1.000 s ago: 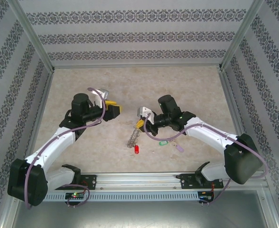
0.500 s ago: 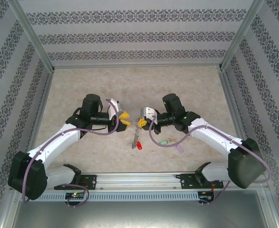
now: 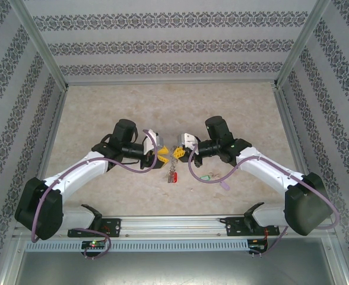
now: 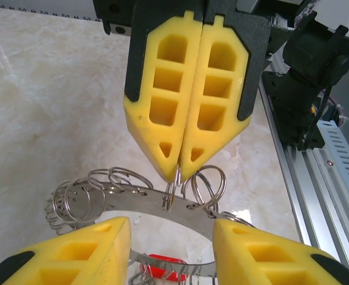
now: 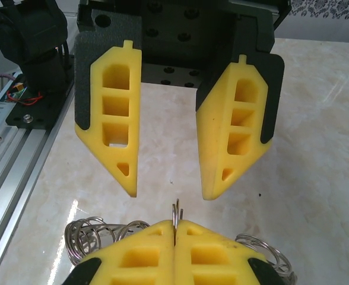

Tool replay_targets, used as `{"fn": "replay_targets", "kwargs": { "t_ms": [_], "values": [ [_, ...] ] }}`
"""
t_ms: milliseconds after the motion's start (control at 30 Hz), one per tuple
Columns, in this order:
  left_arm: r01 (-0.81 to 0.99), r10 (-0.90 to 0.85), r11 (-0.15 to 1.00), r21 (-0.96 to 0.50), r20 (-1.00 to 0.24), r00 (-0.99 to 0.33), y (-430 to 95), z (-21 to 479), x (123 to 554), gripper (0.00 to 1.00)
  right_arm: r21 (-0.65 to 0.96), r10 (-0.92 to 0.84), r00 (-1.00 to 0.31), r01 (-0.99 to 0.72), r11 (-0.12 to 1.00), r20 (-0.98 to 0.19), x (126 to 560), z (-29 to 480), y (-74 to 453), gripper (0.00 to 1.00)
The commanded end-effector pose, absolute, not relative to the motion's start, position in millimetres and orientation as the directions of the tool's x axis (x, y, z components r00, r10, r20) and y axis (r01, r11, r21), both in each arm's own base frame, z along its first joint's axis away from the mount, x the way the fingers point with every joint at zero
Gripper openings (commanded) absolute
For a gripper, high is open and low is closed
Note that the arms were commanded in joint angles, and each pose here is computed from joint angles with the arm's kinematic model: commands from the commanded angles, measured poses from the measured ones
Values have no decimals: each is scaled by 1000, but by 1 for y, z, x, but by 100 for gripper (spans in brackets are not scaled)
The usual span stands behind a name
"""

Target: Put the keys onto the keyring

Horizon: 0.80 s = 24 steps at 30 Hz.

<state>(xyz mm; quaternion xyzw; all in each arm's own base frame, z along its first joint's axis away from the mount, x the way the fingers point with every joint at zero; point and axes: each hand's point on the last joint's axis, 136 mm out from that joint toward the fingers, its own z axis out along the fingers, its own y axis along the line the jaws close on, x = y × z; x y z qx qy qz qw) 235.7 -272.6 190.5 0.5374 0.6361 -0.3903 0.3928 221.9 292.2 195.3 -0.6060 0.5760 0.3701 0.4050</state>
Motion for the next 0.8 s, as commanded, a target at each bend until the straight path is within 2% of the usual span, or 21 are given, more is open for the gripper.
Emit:
{"fn": "replay_targets", "kwargs": {
  "t_ms": [0, 267, 500, 767],
  "values": [
    [996, 349, 88, 7, -937, -24, -284, 204, 239, 38, -77, -348, 91, -996, -54, -933, 219, 207, 296, 0],
    [995, 355, 97, 25, -935, -11, -288, 202, 242, 26, -57, -343, 73, -997, -57, -936, 219, 207, 299, 0],
    [996, 382, 92, 13, -924, -23, -287, 194, 241, 28, -58, -330, 75, -996, -61, -941, 219, 210, 300, 0],
    [995, 388, 100, 27, -921, -14, -288, 195, 245, 23, -48, -324, 65, -997, -59, -944, 219, 211, 301, 0]
  ]
}}
